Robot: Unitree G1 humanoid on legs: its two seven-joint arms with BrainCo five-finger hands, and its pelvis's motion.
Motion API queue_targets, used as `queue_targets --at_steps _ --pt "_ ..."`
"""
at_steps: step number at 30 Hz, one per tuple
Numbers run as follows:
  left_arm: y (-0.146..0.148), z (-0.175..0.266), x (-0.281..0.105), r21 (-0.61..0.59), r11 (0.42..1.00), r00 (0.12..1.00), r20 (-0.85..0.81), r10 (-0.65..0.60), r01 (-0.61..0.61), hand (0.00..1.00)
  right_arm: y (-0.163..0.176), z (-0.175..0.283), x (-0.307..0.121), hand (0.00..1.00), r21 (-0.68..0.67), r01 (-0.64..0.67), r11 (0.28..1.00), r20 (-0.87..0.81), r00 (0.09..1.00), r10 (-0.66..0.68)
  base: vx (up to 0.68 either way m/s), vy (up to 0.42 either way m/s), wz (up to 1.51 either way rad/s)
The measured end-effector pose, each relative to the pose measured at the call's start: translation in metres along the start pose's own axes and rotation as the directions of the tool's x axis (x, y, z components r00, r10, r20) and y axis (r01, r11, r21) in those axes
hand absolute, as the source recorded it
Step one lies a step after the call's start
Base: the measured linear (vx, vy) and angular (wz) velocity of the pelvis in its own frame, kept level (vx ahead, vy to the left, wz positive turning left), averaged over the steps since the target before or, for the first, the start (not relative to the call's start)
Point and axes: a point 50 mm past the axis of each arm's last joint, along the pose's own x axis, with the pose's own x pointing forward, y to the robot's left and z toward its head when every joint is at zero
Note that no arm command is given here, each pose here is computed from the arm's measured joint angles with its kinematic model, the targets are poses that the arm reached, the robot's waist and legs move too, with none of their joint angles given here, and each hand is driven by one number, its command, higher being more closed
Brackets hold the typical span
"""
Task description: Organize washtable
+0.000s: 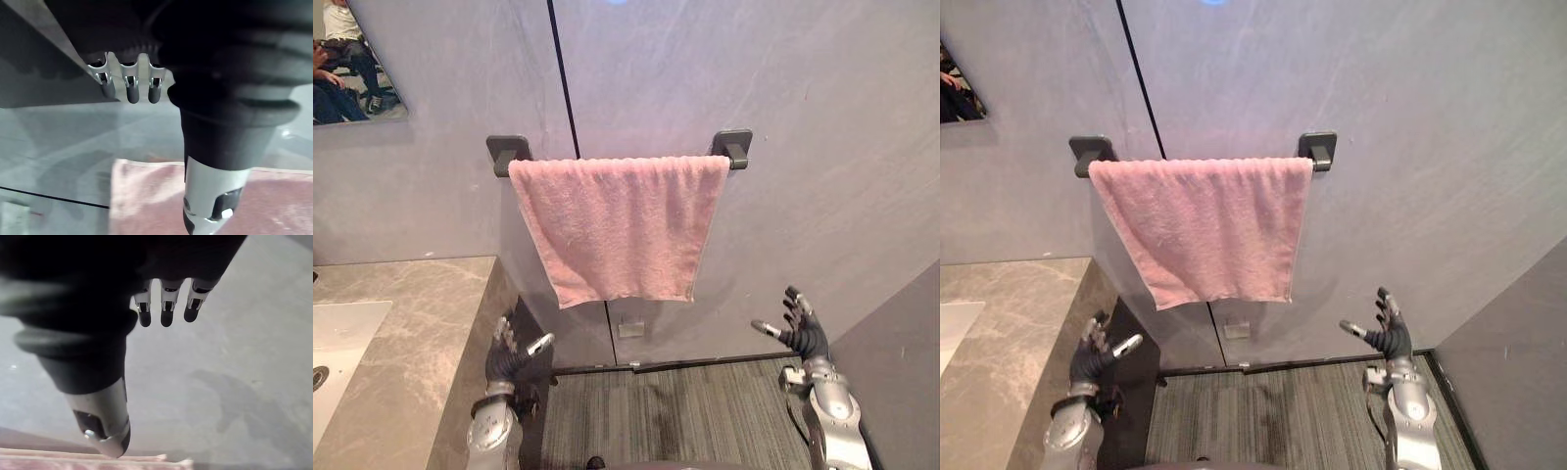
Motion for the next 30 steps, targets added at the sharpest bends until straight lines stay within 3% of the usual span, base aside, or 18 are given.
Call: queue_targets --at_steps 9,18,30 --pt "0.011 -0.071 -0.025 0.129 0.991 0.946 -0.323 0.019 0.024 0.0 0.021 -0.082 -0.034 0.0 -0.095 -0.143 0.985 -0.356 0.929 0.101 -0.02 -0.003 0.02" --pt "0.016 -0.108 -0.048 0.175 0.984 0.868 -0.494 0.053 0.039 0.0 0.02 -0.121 -0.06 0.0 -0.099 -0.179 0.979 -0.533 0.84 0.099 0.04 -0.001 -0.07" --pt "0.007 -0.123 -0.055 0.176 0.982 0.83 -0.556 0.043 0.068 0.0 0.021 -0.13 -0.06 0.0 -0.103 -0.15 0.983 -0.576 0.815 0.064 0.01 0.0 -0.06"
